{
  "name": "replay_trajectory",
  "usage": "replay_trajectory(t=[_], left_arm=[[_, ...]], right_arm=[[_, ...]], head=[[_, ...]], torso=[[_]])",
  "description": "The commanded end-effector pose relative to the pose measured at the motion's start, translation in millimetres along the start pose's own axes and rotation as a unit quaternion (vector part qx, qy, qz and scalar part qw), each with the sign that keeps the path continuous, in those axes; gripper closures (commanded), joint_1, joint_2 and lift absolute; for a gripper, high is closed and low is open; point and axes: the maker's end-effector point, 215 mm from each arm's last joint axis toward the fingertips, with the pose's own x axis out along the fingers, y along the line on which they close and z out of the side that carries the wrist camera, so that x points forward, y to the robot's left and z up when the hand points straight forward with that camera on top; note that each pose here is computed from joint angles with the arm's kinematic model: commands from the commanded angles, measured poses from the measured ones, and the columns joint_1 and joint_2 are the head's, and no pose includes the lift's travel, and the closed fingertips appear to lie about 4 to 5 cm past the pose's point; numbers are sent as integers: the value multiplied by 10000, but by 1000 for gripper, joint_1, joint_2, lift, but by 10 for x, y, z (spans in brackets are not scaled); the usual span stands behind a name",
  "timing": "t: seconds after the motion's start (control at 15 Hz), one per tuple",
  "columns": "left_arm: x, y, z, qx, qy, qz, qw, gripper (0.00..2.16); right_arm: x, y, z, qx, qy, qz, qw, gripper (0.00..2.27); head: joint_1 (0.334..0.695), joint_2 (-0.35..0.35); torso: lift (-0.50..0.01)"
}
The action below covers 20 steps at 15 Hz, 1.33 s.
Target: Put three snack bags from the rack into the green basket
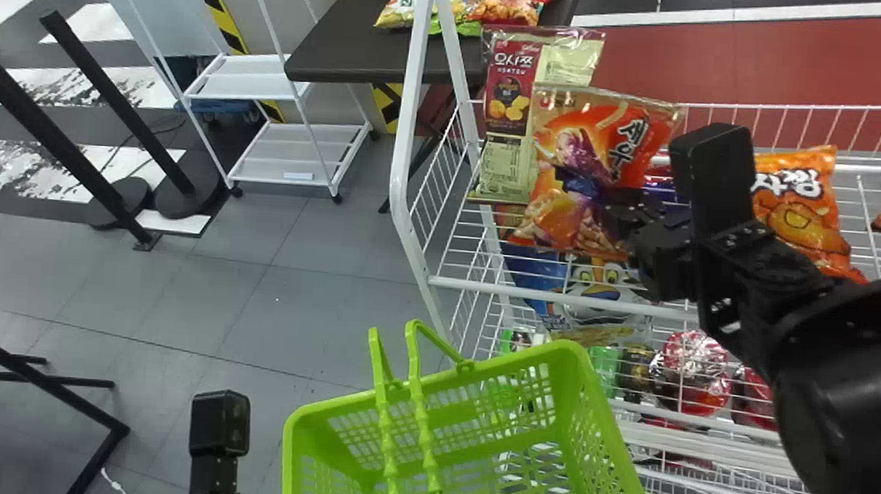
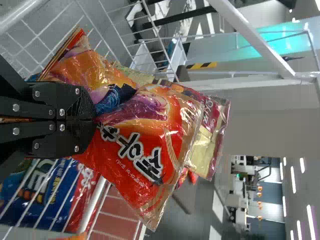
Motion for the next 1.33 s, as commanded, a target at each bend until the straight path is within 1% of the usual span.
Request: replay_trajectory(t=[0.0, 0.2, 0.4, 0.67, 0.8, 0.93, 1.13, 1.27], left_arm=[[17, 3, 7, 4, -4, -4, 10000, 2152], [27, 19, 42, 30, -19, 14, 10000, 2152], [50, 46, 107, 97, -36, 61, 9999, 2148], [92, 87, 162, 95, -49, 64, 9999, 2152], [123, 106, 152, 95, -13, 92, 9999, 2152], [145, 105, 151, 96, 4, 79, 9999, 2152], [173, 95, 148, 104, 27, 53, 9999, 2152], [185, 87, 143, 106, 35, 39, 9999, 2152]], right_arm=[[-229, -41, -152, 74, 259, -14, 9996, 2243], [-582, 96, -310, 155, 593, 98, 9981, 2243], [-888, 263, -429, 193, 1001, 243, 9945, 2243], [-1244, 497, -548, 234, 1487, 470, 9875, 2243], [-1418, 629, -605, 265, 1723, 636, 9826, 2243], [-1563, 875, -705, 326, 1963, 951, 9754, 2243], [-1673, 1247, -797, 307, 2143, 1364, 9667, 2240], [-1714, 1419, -842, 269, 2227, 1536, 9623, 2236]], head=[[695, 307], [695, 285], [695, 287], [695, 305], [695, 314], [695, 322], [695, 350], [695, 350]], torso=[[0], [0], [0], [0], [0], [0], [0], [0]])
